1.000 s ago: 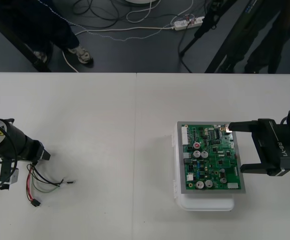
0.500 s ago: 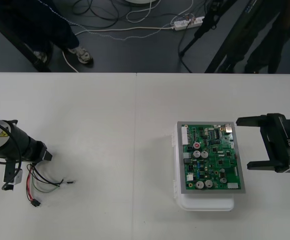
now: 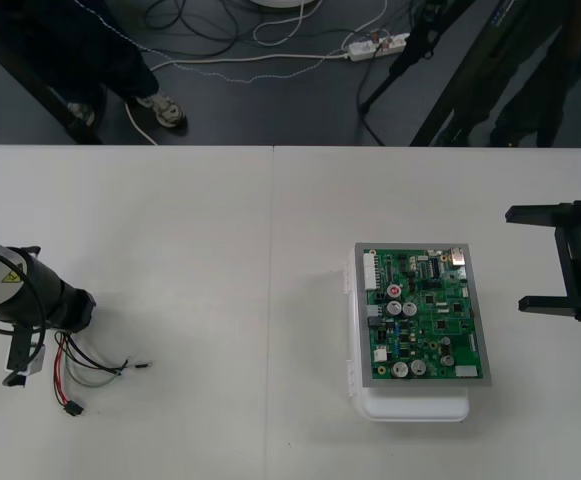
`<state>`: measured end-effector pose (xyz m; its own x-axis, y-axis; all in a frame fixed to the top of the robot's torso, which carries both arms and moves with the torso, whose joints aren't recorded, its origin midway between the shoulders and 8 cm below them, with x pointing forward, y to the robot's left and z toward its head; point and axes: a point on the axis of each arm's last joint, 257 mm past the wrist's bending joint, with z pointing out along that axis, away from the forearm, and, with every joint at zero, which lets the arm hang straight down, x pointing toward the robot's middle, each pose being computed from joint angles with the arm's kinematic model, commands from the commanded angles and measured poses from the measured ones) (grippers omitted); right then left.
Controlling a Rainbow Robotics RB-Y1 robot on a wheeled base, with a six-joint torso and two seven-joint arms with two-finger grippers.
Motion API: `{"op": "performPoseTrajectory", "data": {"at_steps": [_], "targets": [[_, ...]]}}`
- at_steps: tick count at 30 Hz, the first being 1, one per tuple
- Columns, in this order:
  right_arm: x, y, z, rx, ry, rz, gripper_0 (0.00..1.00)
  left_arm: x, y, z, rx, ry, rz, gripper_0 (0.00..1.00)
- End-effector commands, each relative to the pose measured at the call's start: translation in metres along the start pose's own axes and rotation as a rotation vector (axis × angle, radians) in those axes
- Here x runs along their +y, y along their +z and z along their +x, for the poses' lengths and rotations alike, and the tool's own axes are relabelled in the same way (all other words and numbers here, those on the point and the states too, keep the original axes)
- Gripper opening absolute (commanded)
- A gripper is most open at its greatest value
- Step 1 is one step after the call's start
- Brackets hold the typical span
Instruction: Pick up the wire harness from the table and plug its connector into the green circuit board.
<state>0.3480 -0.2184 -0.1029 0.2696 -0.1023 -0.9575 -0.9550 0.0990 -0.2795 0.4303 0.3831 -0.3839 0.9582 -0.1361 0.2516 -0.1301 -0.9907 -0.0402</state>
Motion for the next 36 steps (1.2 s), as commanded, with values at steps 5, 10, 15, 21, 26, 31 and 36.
{"op": "performPoseTrajectory", "data": {"at_steps": [5,10,15,21,26,31,36], "targets": [[-0.009,-0.028,-0.008,0.074,-0.137,0.038,1.00,0.015,-0.010,0.034,0.074,0.073,-0.023,0.00],[-0.007,-0.032,-0.013,0.052,-0.112,0.052,1.00,0.008,-0.025,0.052,0.111,0.039,-0.027,0.00],[-0.006,-0.037,-0.010,0.031,-0.074,0.072,1.00,0.000,-0.042,0.064,0.126,-0.002,-0.034,0.00],[-0.003,-0.038,-0.010,0.020,-0.059,0.077,1.00,-0.003,-0.065,0.074,0.116,-0.084,-0.074,0.00],[0.004,-0.034,-0.006,0.005,-0.047,0.069,1.00,0.007,-0.083,0.073,0.082,-0.161,-0.146,0.00],[0.015,-0.024,0.000,-0.012,-0.026,0.037,1.00,0.015,-0.102,0.072,0.048,-0.231,-0.215,0.00],[0.019,-0.019,-0.002,-0.006,-0.063,0.015,1.00,0.028,-0.121,0.063,-0.016,-0.314,-0.306,0.00]]}}
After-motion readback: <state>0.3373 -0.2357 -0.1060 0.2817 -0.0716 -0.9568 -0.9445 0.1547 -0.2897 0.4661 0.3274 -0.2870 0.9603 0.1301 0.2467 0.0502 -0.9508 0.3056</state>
